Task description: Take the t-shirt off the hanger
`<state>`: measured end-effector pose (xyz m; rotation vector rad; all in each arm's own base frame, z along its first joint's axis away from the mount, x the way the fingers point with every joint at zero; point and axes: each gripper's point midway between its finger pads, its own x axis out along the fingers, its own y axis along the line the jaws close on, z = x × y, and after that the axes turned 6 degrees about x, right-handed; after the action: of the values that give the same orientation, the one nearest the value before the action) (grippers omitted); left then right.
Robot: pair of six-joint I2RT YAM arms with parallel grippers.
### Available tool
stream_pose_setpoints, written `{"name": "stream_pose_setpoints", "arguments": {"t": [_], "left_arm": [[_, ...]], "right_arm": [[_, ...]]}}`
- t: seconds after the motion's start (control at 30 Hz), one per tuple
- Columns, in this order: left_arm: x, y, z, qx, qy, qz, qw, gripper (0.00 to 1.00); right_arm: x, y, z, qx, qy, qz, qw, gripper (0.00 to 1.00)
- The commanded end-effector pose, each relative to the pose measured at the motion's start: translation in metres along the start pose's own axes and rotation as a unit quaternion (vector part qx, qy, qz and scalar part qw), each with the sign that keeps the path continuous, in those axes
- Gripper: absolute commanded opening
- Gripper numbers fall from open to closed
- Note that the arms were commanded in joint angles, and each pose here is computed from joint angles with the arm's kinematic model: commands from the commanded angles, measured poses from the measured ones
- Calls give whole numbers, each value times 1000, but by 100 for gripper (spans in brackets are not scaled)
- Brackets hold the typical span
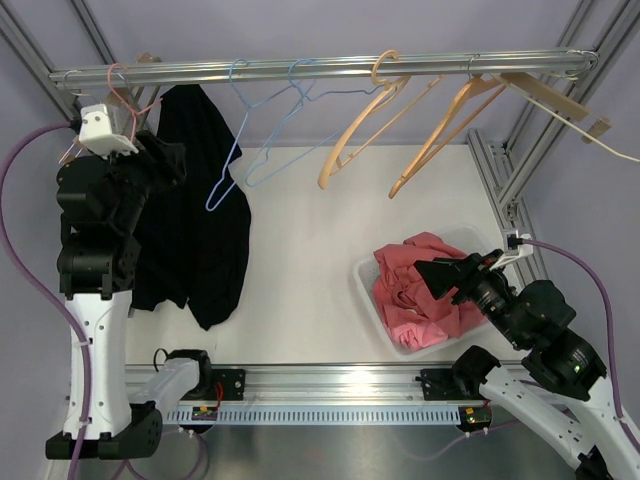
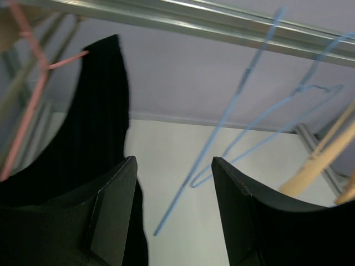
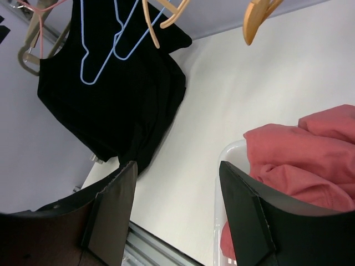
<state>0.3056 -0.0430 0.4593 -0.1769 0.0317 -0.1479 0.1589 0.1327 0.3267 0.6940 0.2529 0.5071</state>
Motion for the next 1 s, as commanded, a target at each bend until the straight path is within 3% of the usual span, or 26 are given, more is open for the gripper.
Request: {"name": "stream_pose_setpoints", "arguments": {"t": [0.0,0.2,0.33,0.7,0.97], "left_arm": [[-3,64,-9,34,30,142,989,59],[9,105,2,54,36,223,973,57],[27,115,13,82,42,232,968,56],[58,146,0,99,79,259,957,55],[66,136,-10,87,84,224,967,30]], "right_arm": [[-4,16,-2,-13,7,49,999,70],[-2,19,-18,-11,33,75,997,70],[0,21,-32,-8,56,91,994,70],[9,22,-34,-27,63,94,993,70],[15,25,-38,-25,73,100,992,70]]}}
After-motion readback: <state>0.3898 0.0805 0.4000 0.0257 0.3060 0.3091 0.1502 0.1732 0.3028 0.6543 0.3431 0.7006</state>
